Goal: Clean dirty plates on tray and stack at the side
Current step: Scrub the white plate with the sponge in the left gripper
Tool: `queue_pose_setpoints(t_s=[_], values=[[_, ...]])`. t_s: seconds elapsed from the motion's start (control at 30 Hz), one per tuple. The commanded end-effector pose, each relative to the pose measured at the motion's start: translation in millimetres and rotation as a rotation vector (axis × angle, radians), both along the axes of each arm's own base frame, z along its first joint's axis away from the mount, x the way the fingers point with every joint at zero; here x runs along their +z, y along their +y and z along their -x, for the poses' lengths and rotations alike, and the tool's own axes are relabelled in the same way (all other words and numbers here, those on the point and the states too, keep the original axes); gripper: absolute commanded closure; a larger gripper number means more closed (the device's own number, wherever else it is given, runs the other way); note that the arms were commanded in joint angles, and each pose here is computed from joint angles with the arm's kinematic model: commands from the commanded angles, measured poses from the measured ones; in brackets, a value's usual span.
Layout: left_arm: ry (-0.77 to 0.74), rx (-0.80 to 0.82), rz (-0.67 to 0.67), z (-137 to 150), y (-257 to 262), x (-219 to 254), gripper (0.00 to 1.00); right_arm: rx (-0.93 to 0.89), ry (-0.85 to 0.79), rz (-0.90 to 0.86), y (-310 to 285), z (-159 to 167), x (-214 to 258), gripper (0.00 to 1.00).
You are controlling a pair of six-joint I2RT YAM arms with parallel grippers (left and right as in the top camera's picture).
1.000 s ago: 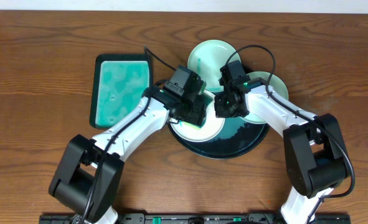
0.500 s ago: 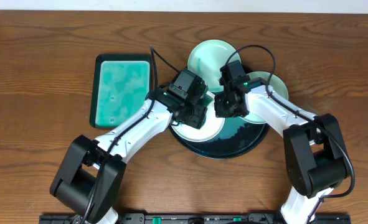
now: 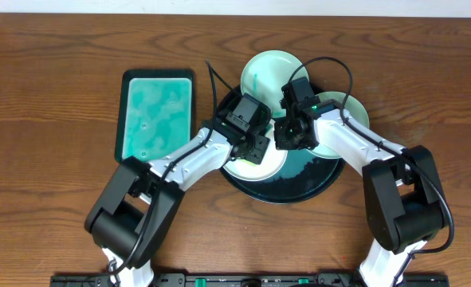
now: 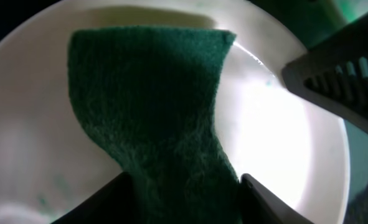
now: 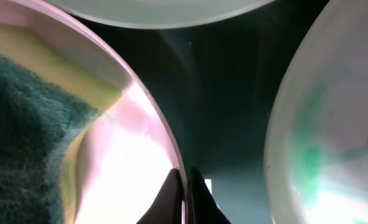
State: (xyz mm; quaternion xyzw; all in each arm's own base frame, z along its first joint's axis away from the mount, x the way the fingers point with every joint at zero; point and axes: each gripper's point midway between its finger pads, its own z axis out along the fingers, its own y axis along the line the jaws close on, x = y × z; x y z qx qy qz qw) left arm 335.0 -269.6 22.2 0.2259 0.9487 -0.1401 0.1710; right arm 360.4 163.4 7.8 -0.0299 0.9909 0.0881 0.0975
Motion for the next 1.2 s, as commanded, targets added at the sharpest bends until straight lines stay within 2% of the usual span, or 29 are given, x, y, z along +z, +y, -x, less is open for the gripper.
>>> queue_pose_setpoints(t_s=[0.0,0.03,0.17,0.23,0.27,0.3,0.6,0.73,0.83,0.9,1.0,1.17], values=[[0.008,-0.005,-0.025,2,4,-13,0.56,-0.014,0.002,0.038,-7,-3,-8,0.99],[0.004,-0.005,-0.023,1,4,-12,0.61,-0.014,0.002,0.038,-7,-3,-8,0.99],[-0.005,-0.004,-0.017,-1,3,-11,0.69,-0.013,0.002,0.038,-8,-3,-8,0.99],[-0.008,-0.001,-0.021,-2,3,-11,0.78,-0.013,0.003,0.039,-8,-3,-8,0.99],[-0.01,0.011,-0.027,-3,5,-12,0.88,-0.014,0.004,0.039,-8,-2,-8,0.99],[-0.015,0.04,-0.039,-5,8,-12,0.92,-0.013,0.004,0.039,-8,-2,-8,0.99],[-0.055,0.421,-0.214,-26,73,-16,0.93,-0.014,0.015,0.045,-9,0,-9,0.99],[-0.011,0.556,-0.224,-28,100,-18,0.93,-0.014,0.016,0.045,-9,1,-9,0.99],[-0.019,0.593,-0.208,-34,110,-10,0.93,-0.014,0.015,0.044,-9,0,-9,0.99],[-0.042,0.605,-0.182,-40,111,4,0.92,-0.014,0.015,0.044,-9,0,-9,0.99],[-0.073,0.58,-0.071,-41,95,39,0.93,-0.014,0.015,0.045,-9,0,-9,0.99],[0.093,0.471,0.146,-15,45,50,0.93,-0.022,0.017,0.043,-9,0,-9,0.99]])
